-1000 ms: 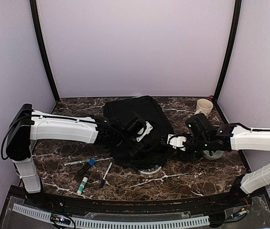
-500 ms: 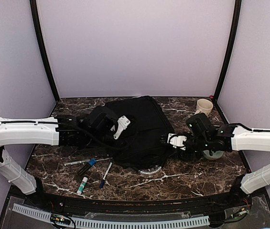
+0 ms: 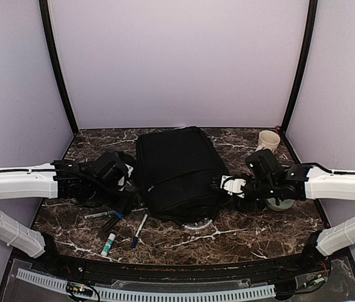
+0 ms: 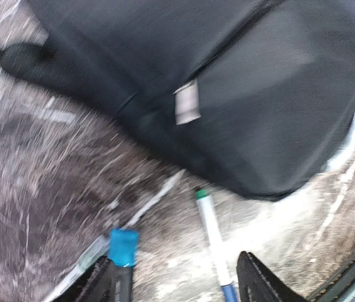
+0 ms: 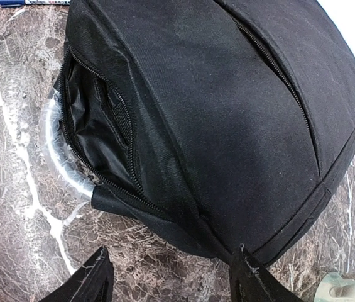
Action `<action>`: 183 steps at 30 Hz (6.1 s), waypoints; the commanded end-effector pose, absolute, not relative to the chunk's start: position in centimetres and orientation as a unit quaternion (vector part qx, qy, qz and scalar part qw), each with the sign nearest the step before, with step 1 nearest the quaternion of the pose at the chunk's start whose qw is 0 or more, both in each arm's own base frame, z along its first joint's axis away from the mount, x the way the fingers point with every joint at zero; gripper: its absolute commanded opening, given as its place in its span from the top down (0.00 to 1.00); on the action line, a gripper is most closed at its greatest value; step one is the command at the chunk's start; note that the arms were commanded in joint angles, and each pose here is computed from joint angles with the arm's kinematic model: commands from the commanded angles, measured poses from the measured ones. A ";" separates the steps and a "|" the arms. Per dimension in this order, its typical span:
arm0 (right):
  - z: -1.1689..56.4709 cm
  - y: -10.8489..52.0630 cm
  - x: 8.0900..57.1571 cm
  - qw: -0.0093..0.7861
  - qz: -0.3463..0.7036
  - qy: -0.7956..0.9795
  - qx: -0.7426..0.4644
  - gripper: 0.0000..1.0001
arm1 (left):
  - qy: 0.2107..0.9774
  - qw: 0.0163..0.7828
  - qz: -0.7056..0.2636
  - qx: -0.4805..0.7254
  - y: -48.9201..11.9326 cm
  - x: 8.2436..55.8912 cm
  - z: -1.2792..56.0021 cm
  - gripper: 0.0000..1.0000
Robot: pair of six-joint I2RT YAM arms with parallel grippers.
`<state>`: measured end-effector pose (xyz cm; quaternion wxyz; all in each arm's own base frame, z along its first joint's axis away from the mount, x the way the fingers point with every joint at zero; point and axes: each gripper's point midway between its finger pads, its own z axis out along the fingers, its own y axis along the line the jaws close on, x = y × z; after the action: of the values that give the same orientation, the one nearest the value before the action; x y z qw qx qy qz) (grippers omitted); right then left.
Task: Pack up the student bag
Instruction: Pick up the largest pocket of the bag from the student bag, then hold the largest pocket of the student bag, then zip the largest pocket of the bag in the student bag, then move the student bag to the center of the board.
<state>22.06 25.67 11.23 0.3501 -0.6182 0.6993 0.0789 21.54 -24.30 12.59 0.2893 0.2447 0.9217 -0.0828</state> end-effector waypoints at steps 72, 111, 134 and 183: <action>8.4 35.8 30.3 0.211 0.199 0.781 -0.553 0.00 | 0.898 0.286 -0.053 0.329 -25.8 26.2 5.1 1.00; 2.2 45.4 37.3 0.147 0.279 0.851 -0.420 0.04 | 0.822 0.268 -0.189 0.466 -33.7 17.0 7.0 1.00; 23.0 37.0 34.2 0.326 0.316 0.767 -0.454 0.00 | 0.776 0.300 -0.115 0.543 -35.8 15.4 14.0 0.55; 4.7 29.2 39.7 0.203 0.033 0.866 -0.455 0.36 | 0.674 0.311 0.041 0.669 -38.4 21.2 7.9 1.00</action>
<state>36.62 26.71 4.78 0.1592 -0.4649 0.8707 0.0212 22.80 -34.22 5.64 0.2775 0.6725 0.6719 0.1391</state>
